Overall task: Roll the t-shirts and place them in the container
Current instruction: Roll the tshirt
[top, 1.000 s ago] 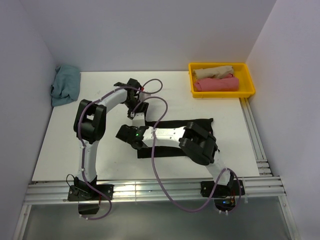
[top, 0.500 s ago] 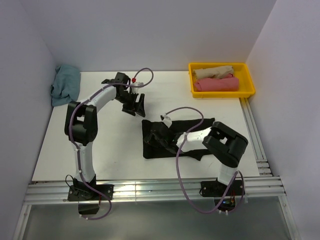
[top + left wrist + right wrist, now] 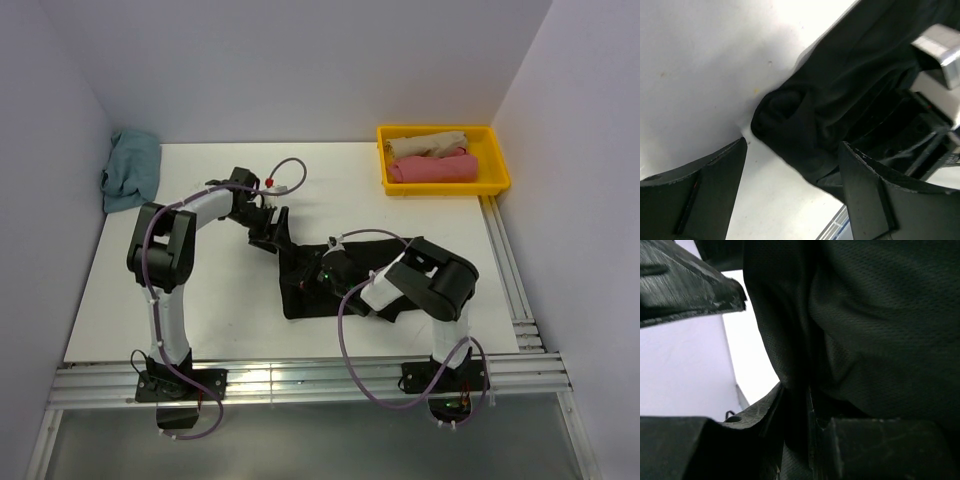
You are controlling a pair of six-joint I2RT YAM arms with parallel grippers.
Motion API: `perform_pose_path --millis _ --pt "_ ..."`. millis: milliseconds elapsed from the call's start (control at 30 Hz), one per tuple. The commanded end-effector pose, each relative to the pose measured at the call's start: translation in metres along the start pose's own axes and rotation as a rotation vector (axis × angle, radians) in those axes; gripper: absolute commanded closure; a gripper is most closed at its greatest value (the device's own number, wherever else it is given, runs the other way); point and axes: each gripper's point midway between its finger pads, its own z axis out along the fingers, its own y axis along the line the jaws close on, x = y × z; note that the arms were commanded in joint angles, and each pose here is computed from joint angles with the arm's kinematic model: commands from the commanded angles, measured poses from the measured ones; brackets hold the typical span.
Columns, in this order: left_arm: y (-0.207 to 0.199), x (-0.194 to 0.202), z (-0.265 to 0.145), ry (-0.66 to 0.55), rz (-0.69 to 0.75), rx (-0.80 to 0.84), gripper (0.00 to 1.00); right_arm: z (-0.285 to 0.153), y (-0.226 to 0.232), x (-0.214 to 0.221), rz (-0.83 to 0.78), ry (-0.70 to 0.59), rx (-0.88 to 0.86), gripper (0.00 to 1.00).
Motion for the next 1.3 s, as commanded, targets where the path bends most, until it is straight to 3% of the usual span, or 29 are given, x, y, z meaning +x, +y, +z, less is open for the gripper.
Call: perform_pose_path --millis 0,100,200,333,433,533,600,633,767,1000,1267 --pt "-0.003 -0.009 0.007 -0.034 0.032 0.047 0.21 -0.001 0.017 0.002 0.048 0.02 -0.105 0.76" --pt "-0.004 -0.01 0.007 -0.031 0.026 0.045 0.27 0.002 0.02 0.004 0.052 0.03 -0.126 0.76" --pt "0.001 -0.01 0.004 -0.02 0.019 0.001 0.45 0.006 0.023 0.004 0.047 0.036 -0.131 0.75" --pt "0.005 -0.011 -0.003 0.001 0.025 -0.064 0.81 0.01 0.016 0.002 -0.001 0.031 -0.053 0.7" --pt "0.009 -0.011 -0.007 0.018 0.03 -0.13 0.91 0.008 0.009 -0.007 -0.087 -0.002 0.066 0.59" --pt "0.013 -0.009 -0.008 0.047 0.032 -0.199 0.96 0.003 0.0 -0.015 -0.186 -0.046 0.2 0.48" --pt "0.013 -0.01 -0.007 0.055 0.044 -0.228 0.98 -0.001 0.02 -0.019 -0.241 -0.078 0.217 0.42" --pt "0.013 -0.007 -0.006 0.07 0.045 -0.246 1.0 -0.009 0.005 -0.023 -0.289 -0.099 0.32 0.41" --pt "0.015 -0.008 -0.004 0.089 0.055 -0.288 1.0 -0.019 0.023 -0.029 -0.416 -0.152 0.468 0.39" --pt "0.013 -0.01 0.0 0.116 0.062 -0.337 1.0 -0.04 0.036 -0.028 -0.598 -0.234 0.637 0.41" --pt "0.004 -0.014 0.006 0.135 0.076 -0.351 1.0 -0.024 0.05 -0.023 -0.712 -0.253 0.644 0.49"
